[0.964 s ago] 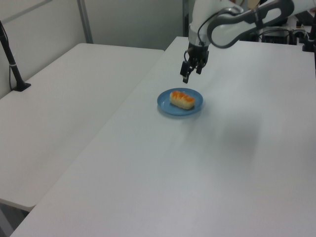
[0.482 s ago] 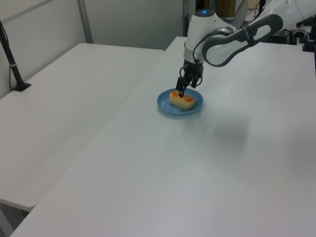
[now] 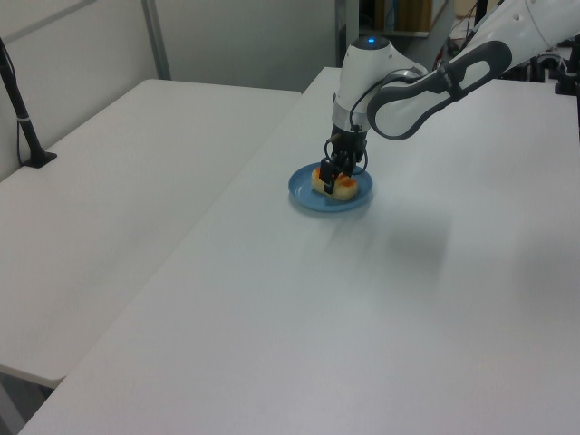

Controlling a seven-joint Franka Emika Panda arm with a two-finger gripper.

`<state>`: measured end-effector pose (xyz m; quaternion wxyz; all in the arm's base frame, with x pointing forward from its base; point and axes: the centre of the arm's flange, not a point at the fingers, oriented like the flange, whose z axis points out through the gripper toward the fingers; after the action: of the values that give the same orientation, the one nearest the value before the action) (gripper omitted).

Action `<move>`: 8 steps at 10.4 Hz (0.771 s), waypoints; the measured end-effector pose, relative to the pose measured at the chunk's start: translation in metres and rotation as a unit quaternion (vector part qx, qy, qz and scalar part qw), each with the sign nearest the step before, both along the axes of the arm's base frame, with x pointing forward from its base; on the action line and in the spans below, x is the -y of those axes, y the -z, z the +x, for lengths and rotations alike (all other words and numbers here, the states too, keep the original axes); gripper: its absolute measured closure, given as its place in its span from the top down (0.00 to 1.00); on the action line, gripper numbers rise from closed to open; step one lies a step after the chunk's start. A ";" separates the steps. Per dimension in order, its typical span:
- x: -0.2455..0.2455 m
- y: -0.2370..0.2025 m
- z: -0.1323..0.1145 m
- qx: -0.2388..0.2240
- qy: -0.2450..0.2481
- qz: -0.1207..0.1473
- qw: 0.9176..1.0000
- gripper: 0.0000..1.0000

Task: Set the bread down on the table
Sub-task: 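Close the gripper on the bread, then lift the bread off the plate and carry it away from the plate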

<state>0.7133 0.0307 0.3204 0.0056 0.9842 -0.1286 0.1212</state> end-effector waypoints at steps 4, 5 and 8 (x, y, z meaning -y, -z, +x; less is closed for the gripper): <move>0.001 -0.028 0.006 0.018 0.011 0.005 1.000 0.26; 0.013 -0.049 0.005 0.012 0.008 -0.002 1.000 0.26; 0.087 -0.112 -0.017 -0.023 -0.050 -0.034 0.998 0.26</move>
<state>0.6959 -0.0567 0.4321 0.0364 0.9912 -0.0746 0.1033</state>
